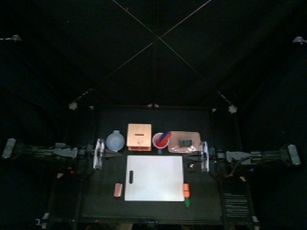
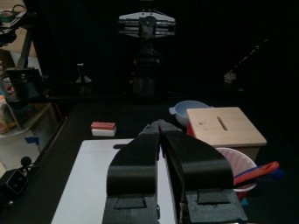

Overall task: Place sushi on board then cut the sushi with the knife then place the pieces on the plate
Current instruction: Place the sushi on the board

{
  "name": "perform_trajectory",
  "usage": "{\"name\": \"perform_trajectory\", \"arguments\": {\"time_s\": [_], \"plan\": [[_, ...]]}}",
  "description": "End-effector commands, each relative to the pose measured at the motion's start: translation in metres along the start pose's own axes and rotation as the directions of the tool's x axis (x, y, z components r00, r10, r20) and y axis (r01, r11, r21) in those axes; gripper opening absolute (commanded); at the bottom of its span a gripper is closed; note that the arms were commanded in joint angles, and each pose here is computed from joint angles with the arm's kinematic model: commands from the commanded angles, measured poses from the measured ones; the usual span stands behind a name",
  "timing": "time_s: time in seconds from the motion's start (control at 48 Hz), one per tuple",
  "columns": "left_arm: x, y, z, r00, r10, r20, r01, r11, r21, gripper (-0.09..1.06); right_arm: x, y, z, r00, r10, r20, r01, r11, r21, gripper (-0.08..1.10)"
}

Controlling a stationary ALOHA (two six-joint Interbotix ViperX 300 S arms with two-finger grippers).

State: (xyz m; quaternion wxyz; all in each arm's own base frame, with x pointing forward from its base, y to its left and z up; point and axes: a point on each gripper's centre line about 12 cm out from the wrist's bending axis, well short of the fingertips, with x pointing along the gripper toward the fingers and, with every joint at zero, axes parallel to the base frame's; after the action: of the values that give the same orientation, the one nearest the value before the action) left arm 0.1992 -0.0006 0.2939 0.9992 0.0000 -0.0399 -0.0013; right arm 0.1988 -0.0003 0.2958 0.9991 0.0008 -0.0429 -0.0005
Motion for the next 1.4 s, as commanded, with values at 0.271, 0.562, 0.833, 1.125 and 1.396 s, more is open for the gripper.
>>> {"name": "perform_trajectory", "arguments": {"time_s": [0.271, 0.562, 0.833, 1.125, 1.396], "plan": [[0.020, 0.002, -0.025, 0.9960, 0.010, -0.089, -0.011, 0.9999, -0.010, -0.02, 0.010, -0.038, -0.042, 0.941, -0.173, -0.290, 0.192, 0.981, 0.038, 0.05], [0.037, 0.004, -0.040, 0.9883, 0.017, -0.151, -0.017, 0.9999, 0.002, -0.02, 0.016, -0.088, -0.065, 0.737, -0.318, -0.596, 0.353, 0.934, -0.063, 0.22], [0.043, 0.008, -0.053, 0.9787, 0.032, -0.203, -0.032, 0.9995, 0.003, -0.02, 0.018, -0.103, -0.074, 0.598, -0.346, -0.723, 0.326, 0.929, -0.175, 0.82], [0.042, 0.010, -0.055, 0.9774, 0.043, -0.207, -0.043, 0.9991, 0.006, -0.02, 0.019, -0.111, -0.096, 0.474, -0.336, -0.814, 0.254, 0.937, -0.240, 1.04], [0.042, 0.011, -0.055, 0.9766, 0.046, -0.210, -0.047, 0.9989, 0.003, -0.02, 0.028, -0.126, -0.125, 0.376, -0.288, -0.881, 0.161, 0.956, -0.243, 1.04]]}}
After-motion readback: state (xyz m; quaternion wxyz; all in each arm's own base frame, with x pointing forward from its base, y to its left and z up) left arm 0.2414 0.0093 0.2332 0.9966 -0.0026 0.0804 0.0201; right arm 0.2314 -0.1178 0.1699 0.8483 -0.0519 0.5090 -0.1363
